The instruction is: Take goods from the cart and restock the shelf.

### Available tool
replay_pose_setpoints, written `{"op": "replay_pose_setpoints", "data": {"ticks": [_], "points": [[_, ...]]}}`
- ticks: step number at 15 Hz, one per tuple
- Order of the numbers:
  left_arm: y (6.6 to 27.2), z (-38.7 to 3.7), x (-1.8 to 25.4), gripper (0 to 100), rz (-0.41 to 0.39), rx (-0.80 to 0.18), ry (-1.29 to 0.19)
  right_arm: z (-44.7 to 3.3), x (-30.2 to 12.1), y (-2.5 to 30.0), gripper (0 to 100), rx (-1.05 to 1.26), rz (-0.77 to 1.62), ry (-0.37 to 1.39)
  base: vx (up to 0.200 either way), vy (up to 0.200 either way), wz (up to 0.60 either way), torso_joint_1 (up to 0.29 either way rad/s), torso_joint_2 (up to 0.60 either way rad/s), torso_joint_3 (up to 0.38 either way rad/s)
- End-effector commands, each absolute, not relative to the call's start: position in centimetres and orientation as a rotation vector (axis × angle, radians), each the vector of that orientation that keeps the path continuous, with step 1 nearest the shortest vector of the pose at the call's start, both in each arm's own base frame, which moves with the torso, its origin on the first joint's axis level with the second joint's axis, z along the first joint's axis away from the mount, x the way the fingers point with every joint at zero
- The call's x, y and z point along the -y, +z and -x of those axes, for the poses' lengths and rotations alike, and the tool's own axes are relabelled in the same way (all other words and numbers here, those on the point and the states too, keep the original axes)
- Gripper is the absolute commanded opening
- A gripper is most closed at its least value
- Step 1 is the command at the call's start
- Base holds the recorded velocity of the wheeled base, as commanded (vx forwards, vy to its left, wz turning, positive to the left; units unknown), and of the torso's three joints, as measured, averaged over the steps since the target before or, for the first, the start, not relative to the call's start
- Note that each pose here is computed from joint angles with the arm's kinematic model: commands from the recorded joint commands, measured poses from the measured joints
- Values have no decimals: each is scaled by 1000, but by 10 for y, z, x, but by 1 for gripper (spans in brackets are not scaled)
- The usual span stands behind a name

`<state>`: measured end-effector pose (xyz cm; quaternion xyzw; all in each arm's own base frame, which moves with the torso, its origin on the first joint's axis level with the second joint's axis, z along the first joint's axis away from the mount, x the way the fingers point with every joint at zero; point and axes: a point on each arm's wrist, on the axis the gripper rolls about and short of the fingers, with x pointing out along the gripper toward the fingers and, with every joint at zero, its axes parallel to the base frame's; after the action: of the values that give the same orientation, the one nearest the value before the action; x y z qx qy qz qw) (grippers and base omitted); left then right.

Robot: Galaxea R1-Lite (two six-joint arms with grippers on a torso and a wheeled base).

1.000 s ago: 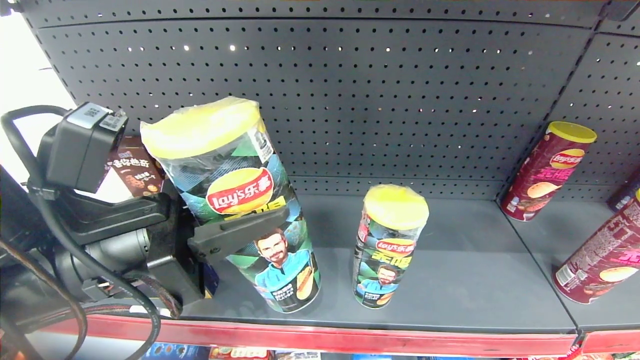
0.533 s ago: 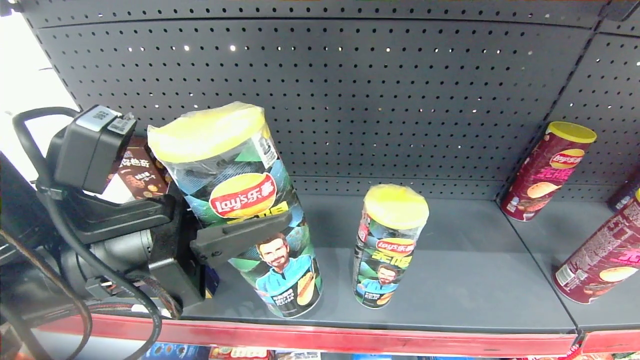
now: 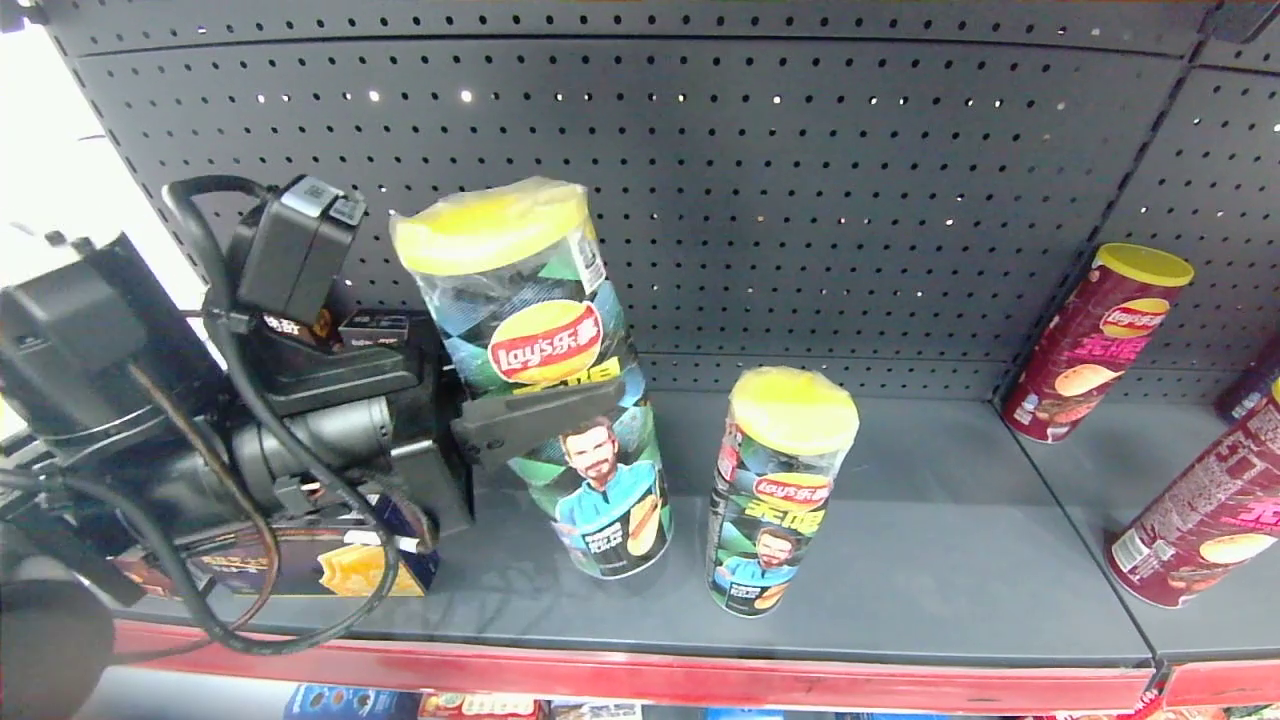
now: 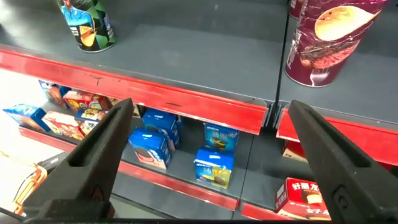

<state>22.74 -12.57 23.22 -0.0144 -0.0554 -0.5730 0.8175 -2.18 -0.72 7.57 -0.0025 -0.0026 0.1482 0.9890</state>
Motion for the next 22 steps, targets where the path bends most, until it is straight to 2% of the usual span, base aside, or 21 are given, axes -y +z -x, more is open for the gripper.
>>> {"op": "replay_pose_setpoints", "data": {"ticks": [1, 4, 8, 10, 13, 16, 19, 21, 22], "points": [[219, -271, 123, 0, 23, 85, -1160, 22, 7, 76, 100, 4, 6, 298, 0, 0, 0, 0, 0, 0], [228, -289, 118, 0, 2, 128, -1130, 22, 7, 76, 100, 4, 6, 298, 0, 0, 0, 0, 0, 0], [230, -299, 121, 0, 0, 139, -1139, 22, 7, 76, 100, 4, 6, 298, 0, 0, 0, 0, 0, 0], [228, -302, 122, 0, 2, 132, -1141, 22, 7, 76, 100, 4, 6, 299, 0, 0, 0, 0, 0, 0], [237, -307, 123, 0, 0, 124, -1140, 22, 7, 76, 100, 4, 6, 299, 0, 0, 0, 0, 0, 0], [227, -327, 122, 0, -1, 105, -1128, 22, 7, 76, 100, 4, 6, 299, 0, 0, 0, 0, 0, 0], [233, -341, 129, 0, -10, 134, -1135, 22, 7, 76, 100, 4, 6, 298, 0, 0, 0, 0, 0, 0], [236, -350, 135, 0, -18, 100, -1141, 22, 7, 76, 100, 4, 6, 298, 0, 0, 0, 0, 0, 0], [232, -359, 141, 0, -66, 77, -1149, 22, 7, 76, 100, 4, 6, 299, 0, 0, 0, 0, 0, 0]]}}
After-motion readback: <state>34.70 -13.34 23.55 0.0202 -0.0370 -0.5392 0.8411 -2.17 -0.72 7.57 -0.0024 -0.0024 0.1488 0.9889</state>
